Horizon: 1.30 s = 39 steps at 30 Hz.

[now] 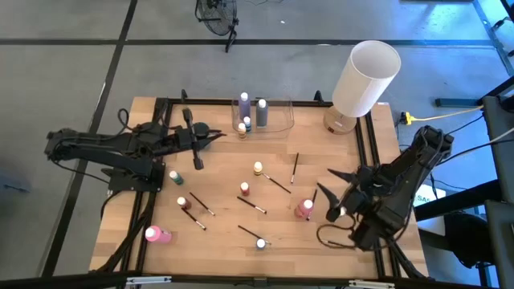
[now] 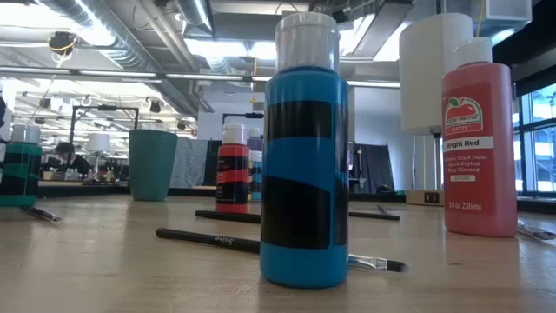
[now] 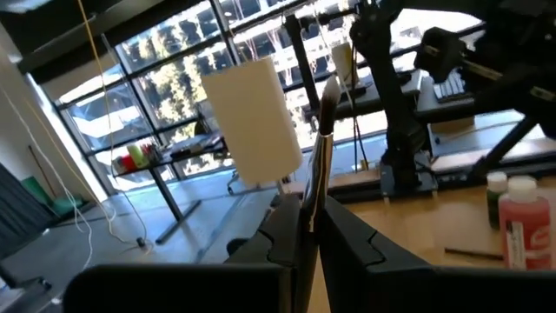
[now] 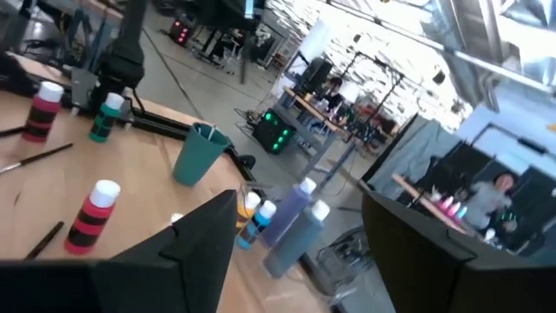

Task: Pick & Place Paint Supplies
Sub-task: Put the silver paint brush into the green cup

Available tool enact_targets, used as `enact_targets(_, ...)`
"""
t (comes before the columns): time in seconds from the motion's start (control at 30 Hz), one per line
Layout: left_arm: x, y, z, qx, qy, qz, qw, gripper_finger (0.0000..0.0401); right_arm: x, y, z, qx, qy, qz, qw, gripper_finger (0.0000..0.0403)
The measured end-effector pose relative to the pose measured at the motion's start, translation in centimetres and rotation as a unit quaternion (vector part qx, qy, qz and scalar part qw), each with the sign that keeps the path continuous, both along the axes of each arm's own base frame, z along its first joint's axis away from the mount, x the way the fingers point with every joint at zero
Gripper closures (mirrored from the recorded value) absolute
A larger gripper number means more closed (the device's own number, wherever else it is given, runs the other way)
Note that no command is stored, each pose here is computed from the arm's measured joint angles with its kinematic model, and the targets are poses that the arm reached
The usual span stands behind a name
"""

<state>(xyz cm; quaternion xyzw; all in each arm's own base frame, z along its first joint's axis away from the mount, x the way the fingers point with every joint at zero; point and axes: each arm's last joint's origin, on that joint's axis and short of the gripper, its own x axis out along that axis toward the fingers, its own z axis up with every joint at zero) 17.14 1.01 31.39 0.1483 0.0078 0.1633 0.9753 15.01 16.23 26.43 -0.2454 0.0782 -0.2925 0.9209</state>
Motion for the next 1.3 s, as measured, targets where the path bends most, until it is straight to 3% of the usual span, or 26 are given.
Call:
enact_targets(0.23,-1.9,0.5,-3.3,-0.006,-0.057,0.000,0.998,0.0382,-0.2,-1.5,-0.9,0.034,-0.025,-0.018,0.999,0.0153)
enact_targets(0.47,-3.3,1.6,-3.4,-0.010,-0.084,0.001,0.996,0.0382,-0.1,-2.3,-1.1,0.053,-0.040,-0.031,0.997,0.0153)
enact_targets(0.6,-3.9,2.4,-4.1,-0.019,-0.071,0.027,0.997,0.0382,0.2,-2.4,-0.8,0.107,-0.081,-0.039,0.990,0.0153)
enact_targets(0.73,-3.9,2.3,-4.5,-0.046,-0.099,-0.053,0.993,0.0382,0.5,-2.5,-0.6,0.118,-0.092,-0.046,0.988,0.0153)
enact_targets(0.83,-3.9,2.2,-4.9,-0.039,-0.119,-0.071,0.990,0.0382,0.6,-2.6,-0.6,0.115,-0.090,-0.049,0.988,0.0153)
enact_targets(1.1,-3.9,2.8,-5.5,-0.047,-0.100,-0.019,0.994,0.0382,1.0,-3.1,-0.6,0.114,-0.090,-0.064,0.987,0.0153)
enact_targets(1.3,-5.0,3.5,-6.8,-0.084,-0.048,0.106,0.990,0.0382,1.1,-3.3,-0.8,0.119,-0.078,-0.076,0.987,0.0154)
